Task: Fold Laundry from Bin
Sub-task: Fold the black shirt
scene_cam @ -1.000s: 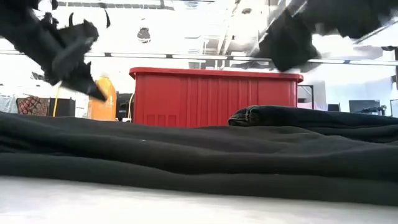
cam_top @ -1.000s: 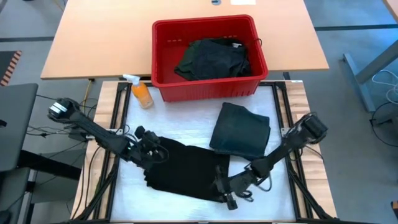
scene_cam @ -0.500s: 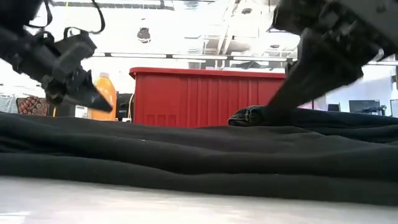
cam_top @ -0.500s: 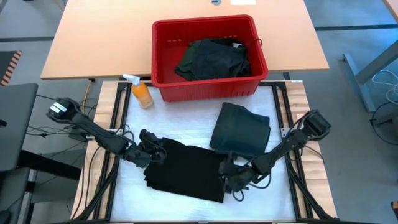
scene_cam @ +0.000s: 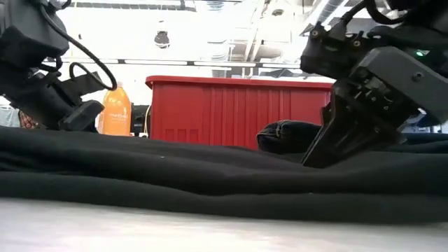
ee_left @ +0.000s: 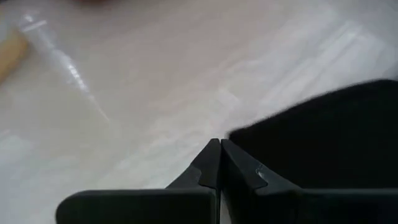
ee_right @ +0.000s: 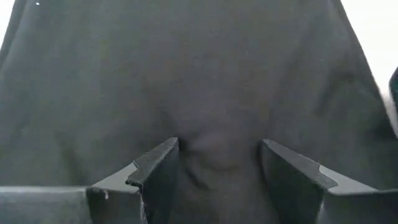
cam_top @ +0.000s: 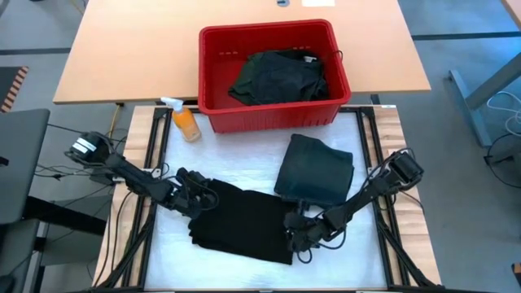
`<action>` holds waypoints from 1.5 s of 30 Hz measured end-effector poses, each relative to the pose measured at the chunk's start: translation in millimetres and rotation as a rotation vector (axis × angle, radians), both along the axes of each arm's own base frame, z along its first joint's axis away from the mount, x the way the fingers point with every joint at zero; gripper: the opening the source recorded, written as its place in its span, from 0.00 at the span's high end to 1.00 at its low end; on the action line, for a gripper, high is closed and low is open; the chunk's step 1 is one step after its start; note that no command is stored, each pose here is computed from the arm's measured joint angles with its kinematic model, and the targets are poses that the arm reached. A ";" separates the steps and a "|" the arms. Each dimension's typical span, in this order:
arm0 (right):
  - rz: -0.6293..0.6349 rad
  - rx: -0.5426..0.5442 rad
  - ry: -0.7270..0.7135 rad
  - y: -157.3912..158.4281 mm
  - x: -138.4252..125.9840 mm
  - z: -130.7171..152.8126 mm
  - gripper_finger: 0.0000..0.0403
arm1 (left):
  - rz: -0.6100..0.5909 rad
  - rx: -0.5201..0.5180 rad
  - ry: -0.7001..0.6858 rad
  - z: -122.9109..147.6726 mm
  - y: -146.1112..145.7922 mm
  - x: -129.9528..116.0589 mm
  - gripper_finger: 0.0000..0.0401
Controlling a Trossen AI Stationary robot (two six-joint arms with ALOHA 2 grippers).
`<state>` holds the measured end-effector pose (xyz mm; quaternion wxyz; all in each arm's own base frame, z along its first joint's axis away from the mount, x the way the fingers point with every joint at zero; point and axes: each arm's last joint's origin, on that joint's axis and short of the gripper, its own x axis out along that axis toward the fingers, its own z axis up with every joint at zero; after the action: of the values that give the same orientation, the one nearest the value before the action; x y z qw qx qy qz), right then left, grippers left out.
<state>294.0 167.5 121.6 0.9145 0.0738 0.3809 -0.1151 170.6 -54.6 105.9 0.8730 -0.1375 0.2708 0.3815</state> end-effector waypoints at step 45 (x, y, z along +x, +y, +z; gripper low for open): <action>-0.105 0.244 -0.252 6.2 -6.4 74.3 0.37 | -0.697 -0.448 0.087 22.2 -120.6 -10.6 1.00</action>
<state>287.7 173.6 196.0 0.9319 0.2178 0.2702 -0.1053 160.0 -175.2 128.1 0.8861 -0.2082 0.4141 0.0003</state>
